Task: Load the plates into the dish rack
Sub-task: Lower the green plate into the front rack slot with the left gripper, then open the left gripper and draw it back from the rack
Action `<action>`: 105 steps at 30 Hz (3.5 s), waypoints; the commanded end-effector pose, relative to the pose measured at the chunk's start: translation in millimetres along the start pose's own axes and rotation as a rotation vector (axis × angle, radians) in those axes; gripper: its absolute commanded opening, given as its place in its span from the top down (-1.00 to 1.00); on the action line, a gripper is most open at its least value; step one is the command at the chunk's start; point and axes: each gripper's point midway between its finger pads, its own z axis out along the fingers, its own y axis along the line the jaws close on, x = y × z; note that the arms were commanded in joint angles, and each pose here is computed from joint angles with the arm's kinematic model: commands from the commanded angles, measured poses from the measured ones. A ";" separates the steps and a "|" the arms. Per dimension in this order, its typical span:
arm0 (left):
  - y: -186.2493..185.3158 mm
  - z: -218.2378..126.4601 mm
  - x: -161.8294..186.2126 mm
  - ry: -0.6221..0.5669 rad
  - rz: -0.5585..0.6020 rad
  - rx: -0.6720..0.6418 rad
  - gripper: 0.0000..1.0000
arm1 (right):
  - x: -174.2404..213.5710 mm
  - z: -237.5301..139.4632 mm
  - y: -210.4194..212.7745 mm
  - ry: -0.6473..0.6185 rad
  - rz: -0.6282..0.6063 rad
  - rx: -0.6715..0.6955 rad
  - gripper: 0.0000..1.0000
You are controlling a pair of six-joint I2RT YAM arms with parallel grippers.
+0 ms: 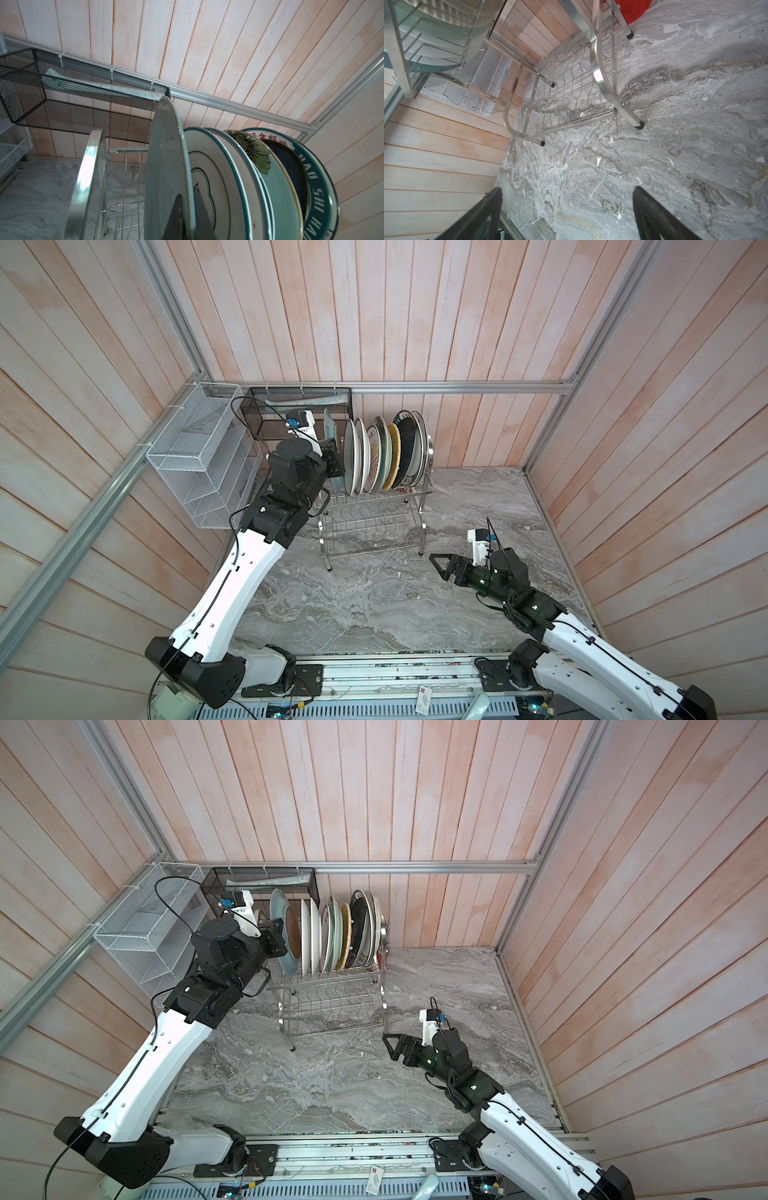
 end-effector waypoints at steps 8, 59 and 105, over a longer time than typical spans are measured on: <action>-15.2 -18.8 -30.9 -0.158 0.024 -0.023 1.00 | -8.4 -4.3 10.3 -0.036 -0.018 -0.033 -0.96; -20.5 -11.0 22.9 -0.067 0.211 -0.117 0.57 | -9.9 -17.5 10.4 -0.066 -0.012 -0.040 -0.96; -38.8 -186.0 -27.9 -0.101 0.064 0.346 -1.00 | -76.2 -53.4 35.0 -0.228 -0.219 0.105 -0.96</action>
